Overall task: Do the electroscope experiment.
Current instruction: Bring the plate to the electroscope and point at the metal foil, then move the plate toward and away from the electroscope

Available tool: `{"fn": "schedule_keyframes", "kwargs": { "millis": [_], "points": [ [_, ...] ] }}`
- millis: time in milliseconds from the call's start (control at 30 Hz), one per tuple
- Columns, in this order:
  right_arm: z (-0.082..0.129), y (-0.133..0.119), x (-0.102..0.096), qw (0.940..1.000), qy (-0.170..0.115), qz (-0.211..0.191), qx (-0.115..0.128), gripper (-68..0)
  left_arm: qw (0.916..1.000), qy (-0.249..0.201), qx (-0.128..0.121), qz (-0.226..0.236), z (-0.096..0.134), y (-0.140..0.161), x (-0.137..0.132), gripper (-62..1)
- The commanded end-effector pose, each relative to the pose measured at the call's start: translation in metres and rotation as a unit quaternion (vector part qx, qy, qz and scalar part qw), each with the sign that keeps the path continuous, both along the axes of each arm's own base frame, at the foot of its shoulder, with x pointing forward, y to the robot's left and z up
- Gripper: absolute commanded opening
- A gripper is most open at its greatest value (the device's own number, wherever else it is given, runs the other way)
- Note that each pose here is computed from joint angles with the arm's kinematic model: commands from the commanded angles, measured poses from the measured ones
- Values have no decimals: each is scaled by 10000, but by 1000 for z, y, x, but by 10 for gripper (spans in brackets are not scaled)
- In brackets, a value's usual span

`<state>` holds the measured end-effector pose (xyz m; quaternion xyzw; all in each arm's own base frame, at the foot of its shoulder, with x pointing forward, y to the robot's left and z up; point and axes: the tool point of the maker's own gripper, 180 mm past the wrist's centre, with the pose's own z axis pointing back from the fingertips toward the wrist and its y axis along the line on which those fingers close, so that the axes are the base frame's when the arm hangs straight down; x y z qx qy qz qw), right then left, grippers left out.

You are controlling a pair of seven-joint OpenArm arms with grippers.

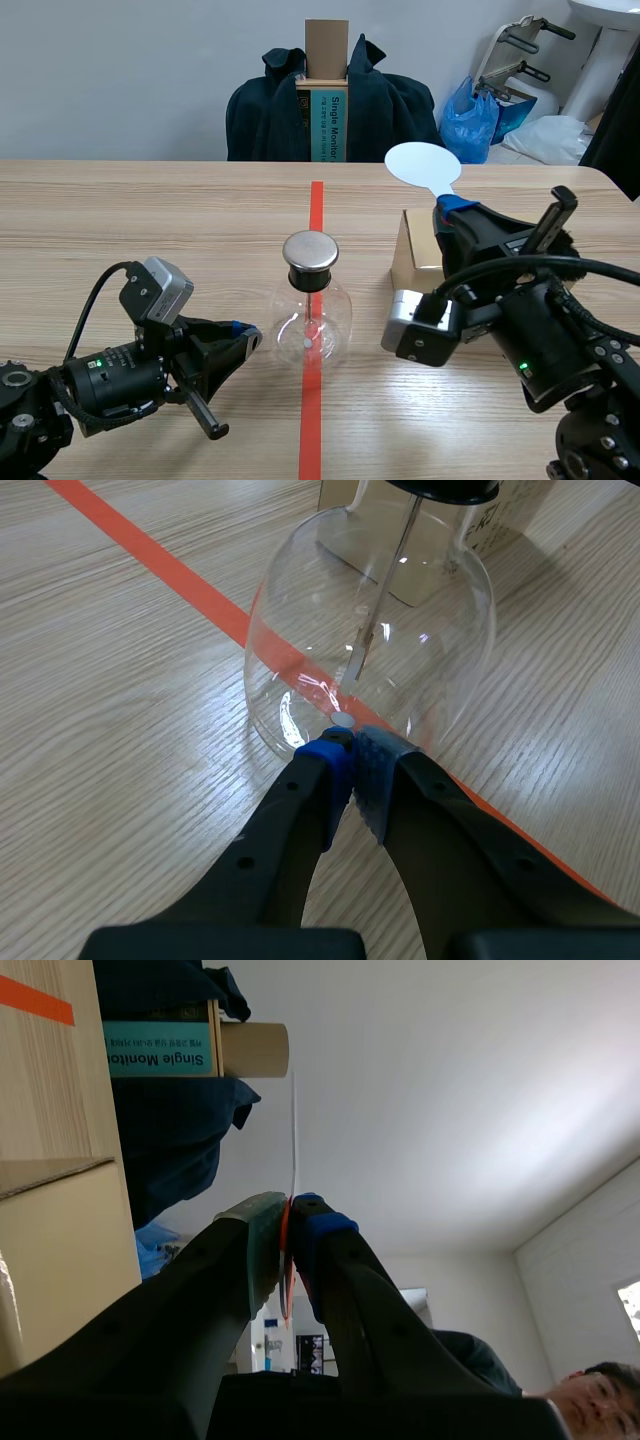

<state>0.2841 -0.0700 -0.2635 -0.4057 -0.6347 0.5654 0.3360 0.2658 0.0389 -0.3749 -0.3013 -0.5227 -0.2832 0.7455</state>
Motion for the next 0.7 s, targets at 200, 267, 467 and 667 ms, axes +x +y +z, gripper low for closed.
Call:
{"fn": "schedule_keyframes", "kwargs": {
  "millis": [200,267,467,667],
  "points": [
    [-6,11,-5,9993,164,316,-64,-667,9998,-148,-97,25,10,0,6,-590],
    [-7,16,-9,9986,178,485,-84,-667,9998,-147,-95,25,10,0,6,-590],
    [-8,33,-22,9941,173,1055,-151,-667,9998,-148,-97,25,10,0,6,-590],
    [-9,49,-36,9863,154,1630,-217,-667,9998,-148,-97,25,10,0,6,-590]
  ]
}}
